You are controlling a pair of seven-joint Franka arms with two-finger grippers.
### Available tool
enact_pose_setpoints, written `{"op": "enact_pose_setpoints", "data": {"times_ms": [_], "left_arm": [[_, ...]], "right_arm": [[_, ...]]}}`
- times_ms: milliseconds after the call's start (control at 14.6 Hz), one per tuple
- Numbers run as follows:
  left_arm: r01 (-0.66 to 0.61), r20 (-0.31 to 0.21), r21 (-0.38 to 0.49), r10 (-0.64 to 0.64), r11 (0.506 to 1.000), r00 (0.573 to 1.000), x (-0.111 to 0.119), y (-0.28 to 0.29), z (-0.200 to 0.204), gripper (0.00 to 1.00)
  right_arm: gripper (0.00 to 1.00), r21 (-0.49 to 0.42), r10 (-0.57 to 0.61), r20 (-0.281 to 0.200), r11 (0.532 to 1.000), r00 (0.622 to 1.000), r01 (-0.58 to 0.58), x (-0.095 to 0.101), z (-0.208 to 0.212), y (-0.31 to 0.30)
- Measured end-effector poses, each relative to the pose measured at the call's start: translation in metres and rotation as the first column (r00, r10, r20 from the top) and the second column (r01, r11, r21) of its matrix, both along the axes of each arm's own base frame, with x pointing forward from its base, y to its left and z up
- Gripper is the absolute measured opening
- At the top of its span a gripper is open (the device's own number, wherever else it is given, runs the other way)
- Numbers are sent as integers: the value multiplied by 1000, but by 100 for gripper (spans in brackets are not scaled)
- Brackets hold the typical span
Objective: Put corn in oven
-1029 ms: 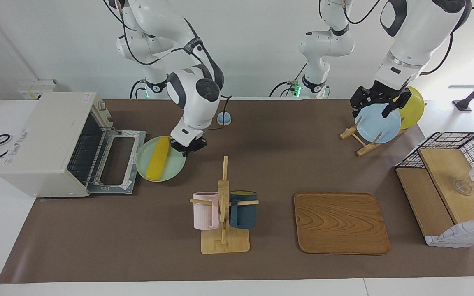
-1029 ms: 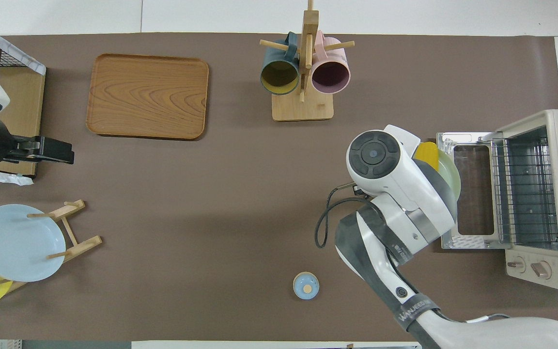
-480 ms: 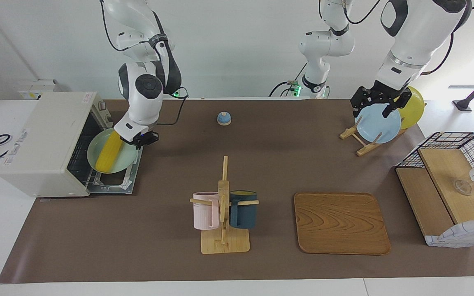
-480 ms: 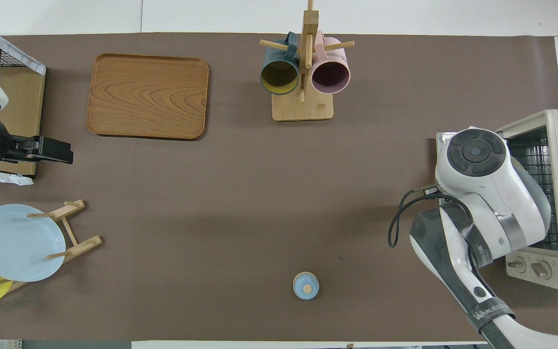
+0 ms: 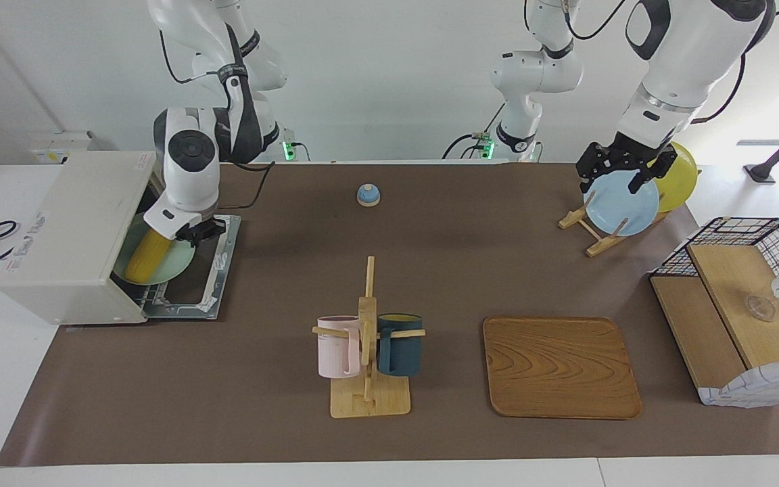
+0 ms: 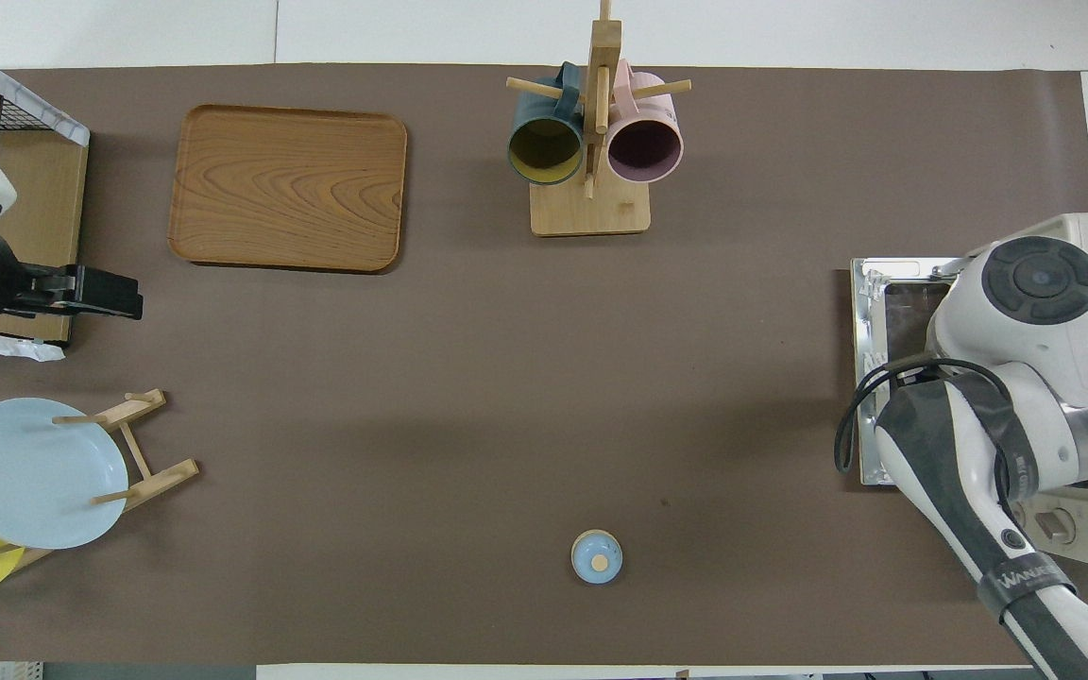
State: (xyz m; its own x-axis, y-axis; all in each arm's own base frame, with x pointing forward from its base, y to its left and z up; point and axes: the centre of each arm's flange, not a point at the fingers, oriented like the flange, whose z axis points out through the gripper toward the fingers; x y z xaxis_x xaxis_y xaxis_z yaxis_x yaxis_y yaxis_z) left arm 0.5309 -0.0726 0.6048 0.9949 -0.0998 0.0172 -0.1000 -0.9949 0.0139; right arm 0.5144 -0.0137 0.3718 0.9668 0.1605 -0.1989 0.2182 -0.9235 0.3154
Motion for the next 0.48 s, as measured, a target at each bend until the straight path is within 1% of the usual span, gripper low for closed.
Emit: {"op": "enact_pose_setpoints", "data": {"times_ms": [274,343,412,480], "left_arm": [[0,0,0,0,1000,1000,0,0,0,100],[0,0,0,0,1000,1000,0,0,0,100],[0,0,0,0,1000,1000,0,0,0,100],[0,0,0,0,1000,1000,0,0,0,100]], "right_arm": [[3,3,-1,-1,1000,1000,1,0,1,-10],[7,5,4,-4,1000,1000,-4,0,0,-11],[7,7,6,-5,1000,1000,-6,0,-1,-14],[13,9,5,-4,1000,1000,-5,-1,-2,-17]]}}
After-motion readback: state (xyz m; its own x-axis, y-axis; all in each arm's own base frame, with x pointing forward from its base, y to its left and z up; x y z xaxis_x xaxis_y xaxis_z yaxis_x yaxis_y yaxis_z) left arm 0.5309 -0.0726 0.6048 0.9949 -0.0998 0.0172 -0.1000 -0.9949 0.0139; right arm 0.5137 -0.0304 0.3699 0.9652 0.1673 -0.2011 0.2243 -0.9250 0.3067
